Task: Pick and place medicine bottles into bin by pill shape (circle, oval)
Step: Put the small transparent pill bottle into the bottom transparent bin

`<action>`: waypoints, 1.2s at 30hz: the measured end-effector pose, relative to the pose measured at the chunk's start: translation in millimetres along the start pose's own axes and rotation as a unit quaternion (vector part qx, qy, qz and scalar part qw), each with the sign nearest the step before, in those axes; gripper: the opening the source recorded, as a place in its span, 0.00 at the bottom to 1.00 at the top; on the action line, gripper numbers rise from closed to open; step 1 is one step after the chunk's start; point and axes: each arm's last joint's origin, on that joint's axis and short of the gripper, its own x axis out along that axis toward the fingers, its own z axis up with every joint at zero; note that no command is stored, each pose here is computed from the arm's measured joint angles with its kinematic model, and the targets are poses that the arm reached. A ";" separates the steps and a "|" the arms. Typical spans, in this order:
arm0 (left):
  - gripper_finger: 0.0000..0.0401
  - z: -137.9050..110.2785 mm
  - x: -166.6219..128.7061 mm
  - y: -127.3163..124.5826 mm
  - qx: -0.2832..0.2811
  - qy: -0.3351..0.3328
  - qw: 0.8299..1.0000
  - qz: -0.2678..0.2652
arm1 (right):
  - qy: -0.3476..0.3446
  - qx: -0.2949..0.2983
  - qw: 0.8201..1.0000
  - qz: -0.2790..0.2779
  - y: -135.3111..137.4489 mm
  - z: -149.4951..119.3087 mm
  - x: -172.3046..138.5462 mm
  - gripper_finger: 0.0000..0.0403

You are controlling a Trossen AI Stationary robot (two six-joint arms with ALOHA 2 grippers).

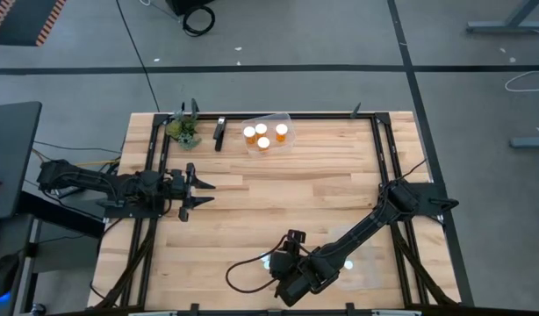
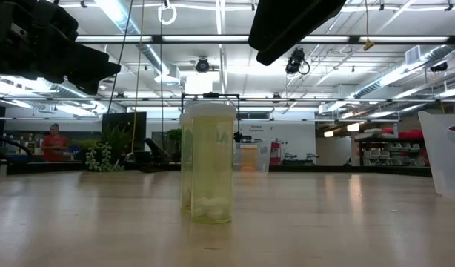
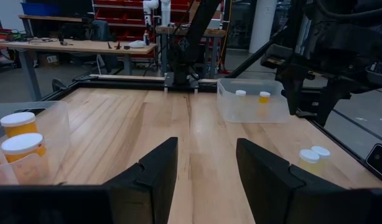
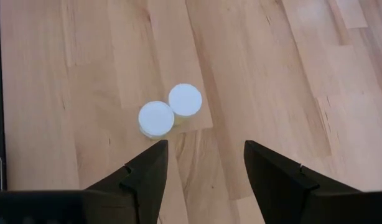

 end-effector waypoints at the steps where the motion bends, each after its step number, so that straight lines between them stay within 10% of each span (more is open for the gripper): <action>1: 0.43 -0.1 0.0 0.0 0.000 0.000 1.000 0.000 | 0.000 0.001 1.000 0.000 0.0 0.0 0.0 0.54; 36: 0.43 0.0 0.0 0.0 0.000 0.000 1.000 0.000 | 0.020 0.010 0.999 0.024 3.2 -2.9 -3.3 0.54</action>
